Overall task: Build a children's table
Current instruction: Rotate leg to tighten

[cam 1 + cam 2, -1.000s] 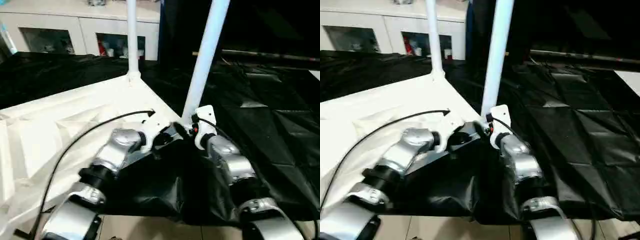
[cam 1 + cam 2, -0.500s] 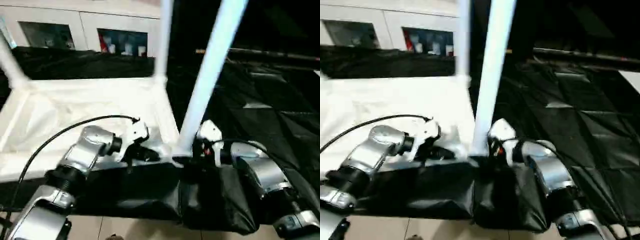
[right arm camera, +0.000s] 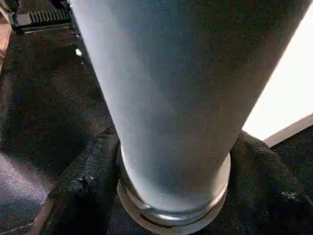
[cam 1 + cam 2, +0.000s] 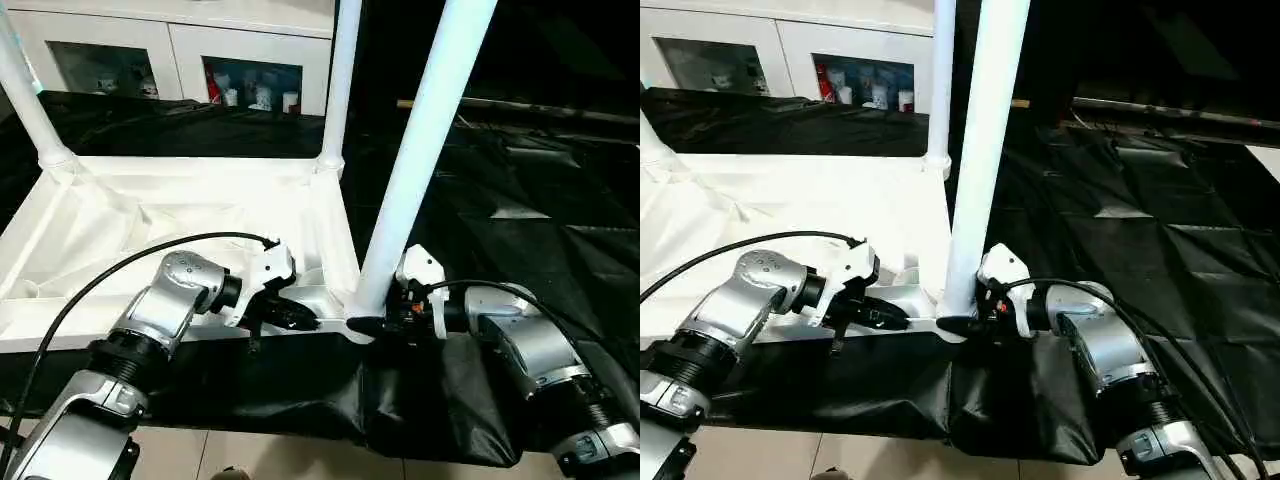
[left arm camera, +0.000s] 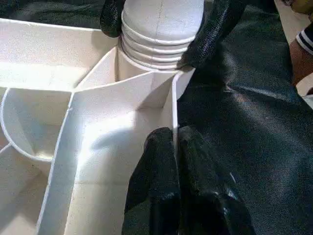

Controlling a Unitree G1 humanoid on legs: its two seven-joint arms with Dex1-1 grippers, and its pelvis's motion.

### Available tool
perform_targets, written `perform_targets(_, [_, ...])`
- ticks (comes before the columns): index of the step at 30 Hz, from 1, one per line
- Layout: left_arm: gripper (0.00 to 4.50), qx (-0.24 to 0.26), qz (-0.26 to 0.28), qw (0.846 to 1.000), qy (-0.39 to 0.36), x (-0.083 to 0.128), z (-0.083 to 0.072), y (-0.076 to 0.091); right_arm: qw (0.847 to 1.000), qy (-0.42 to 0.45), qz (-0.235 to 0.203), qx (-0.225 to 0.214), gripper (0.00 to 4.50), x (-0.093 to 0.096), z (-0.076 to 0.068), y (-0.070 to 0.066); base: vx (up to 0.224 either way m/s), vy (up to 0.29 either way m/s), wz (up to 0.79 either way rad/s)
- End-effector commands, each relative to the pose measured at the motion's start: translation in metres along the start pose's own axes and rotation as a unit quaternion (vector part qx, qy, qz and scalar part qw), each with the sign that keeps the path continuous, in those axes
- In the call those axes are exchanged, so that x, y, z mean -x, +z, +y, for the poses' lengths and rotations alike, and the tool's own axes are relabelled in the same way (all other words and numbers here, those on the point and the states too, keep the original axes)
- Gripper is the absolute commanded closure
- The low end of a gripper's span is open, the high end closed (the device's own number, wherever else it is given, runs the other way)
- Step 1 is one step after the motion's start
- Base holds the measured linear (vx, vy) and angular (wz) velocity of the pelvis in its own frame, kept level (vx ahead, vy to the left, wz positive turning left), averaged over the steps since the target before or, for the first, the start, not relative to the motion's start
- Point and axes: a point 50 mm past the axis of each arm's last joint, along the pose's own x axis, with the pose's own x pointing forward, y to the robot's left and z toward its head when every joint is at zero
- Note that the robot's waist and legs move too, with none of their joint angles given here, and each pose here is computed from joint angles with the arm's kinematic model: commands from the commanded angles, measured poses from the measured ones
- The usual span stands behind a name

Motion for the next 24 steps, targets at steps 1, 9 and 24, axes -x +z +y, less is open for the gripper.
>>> perform_targets(1, [4.5, -0.017, -0.016, 1.0, -0.002, -0.009, -0.001, 0.007, 1.0, 0.005, -0.005, -0.009, 1.74, -0.007, 0.005, -0.002, 0.0, 0.0, 0.0])
perform_targets(9, [4.5, -0.005, -0.01, 0.991, 0.137, -0.018, 0.018, 0.008, 0.979, -0.186, -0.023, -0.079, 1.78, -0.023, -0.016, -0.015, 0.0, 0.0, 0.0])
perform_targets(24, [4.5, 0.037, -0.061, 0.977, 0.2, -0.094, 0.008, 0.044, 0.938, -0.296, -0.059, -0.172, 0.59, -0.092, -0.009, 0.006, 0.0, 0.0, 0.0])
